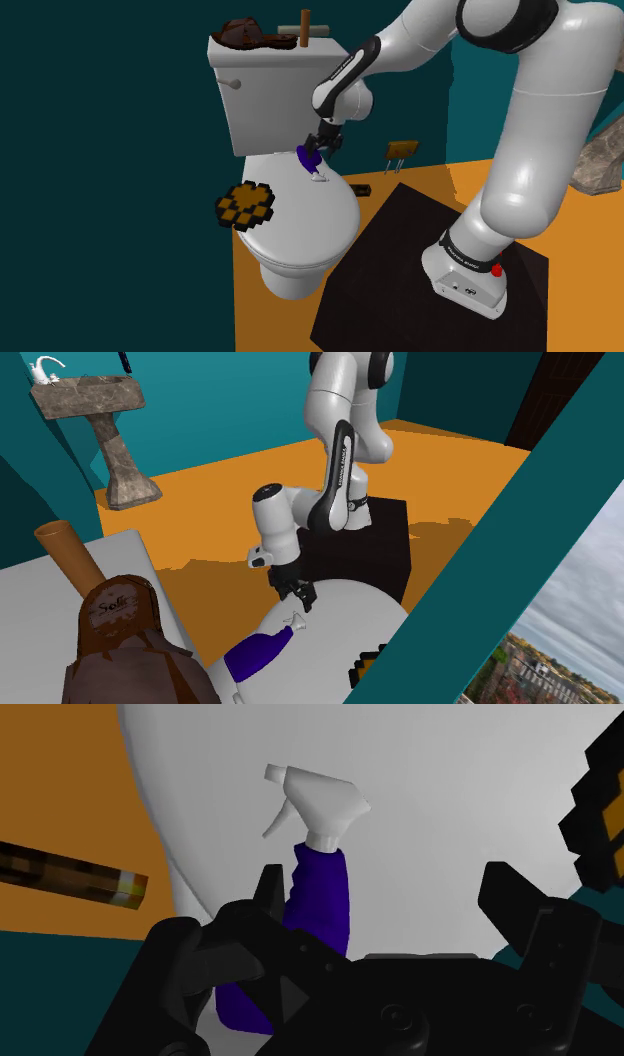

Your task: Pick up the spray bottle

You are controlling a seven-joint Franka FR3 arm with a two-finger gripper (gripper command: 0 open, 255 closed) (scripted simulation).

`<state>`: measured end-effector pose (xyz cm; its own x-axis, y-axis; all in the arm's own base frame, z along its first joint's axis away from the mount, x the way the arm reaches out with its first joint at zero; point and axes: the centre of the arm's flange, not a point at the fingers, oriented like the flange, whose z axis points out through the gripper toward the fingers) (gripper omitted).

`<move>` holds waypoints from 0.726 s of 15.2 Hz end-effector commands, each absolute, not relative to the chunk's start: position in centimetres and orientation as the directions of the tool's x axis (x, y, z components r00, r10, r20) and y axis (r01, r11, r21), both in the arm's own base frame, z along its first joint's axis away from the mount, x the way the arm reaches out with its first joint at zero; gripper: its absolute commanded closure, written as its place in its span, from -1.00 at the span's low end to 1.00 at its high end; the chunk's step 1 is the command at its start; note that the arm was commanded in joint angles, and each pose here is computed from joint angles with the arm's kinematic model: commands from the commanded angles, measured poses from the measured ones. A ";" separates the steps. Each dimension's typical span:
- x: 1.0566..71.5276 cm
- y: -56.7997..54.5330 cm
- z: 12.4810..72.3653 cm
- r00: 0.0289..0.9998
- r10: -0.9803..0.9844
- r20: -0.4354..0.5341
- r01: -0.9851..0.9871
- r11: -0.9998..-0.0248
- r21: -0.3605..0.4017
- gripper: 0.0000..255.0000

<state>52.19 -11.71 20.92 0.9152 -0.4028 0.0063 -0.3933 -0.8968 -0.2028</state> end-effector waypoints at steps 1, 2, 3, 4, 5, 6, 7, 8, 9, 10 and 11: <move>53.3 -12.6 18.8 0.902 -0.432 0.012 -0.420 -0.883 -0.211 -1.00; 54.0 -13.0 17.7 0.895 -0.446 0.014 -0.433 -0.876 -0.214 -1.00; 54.6 -13.5 16.7 0.888 -0.460 0.016 -0.445 -0.868 -0.218 -1.00; 55.2 -14.0 15.7 0.881 -0.473 0.018 -0.458 -0.861 -0.222 -1.00; 55.5 -14.3 15.1 0.877 -0.480 0.019 -0.464 -0.857 -0.224 -1.00; 55.5 -14.3 14.6 0.877 -0.480 0.019 -0.464 -0.857 -0.224 -1.00; 55.5 -14.3 14.1 0.877 -0.480 0.019 -0.464 -0.857 -0.224 -1.00; 55.5 -14.3 13.6 0.877 -0.480 0.019 -0.464 -0.857 -0.224 -1.00; 55.5 -14.3 13.0 0.877 -0.480 0.019 -0.464 -0.857 -0.224 -1.00; 55.5 -14.3 12.5 0.877 -0.480 0.019 -0.464 -0.857 -0.224 -1.00; 55.5 -14.3 12.0 0.877 -0.480 0.019 -0.464 -0.857 -0.224 -1.00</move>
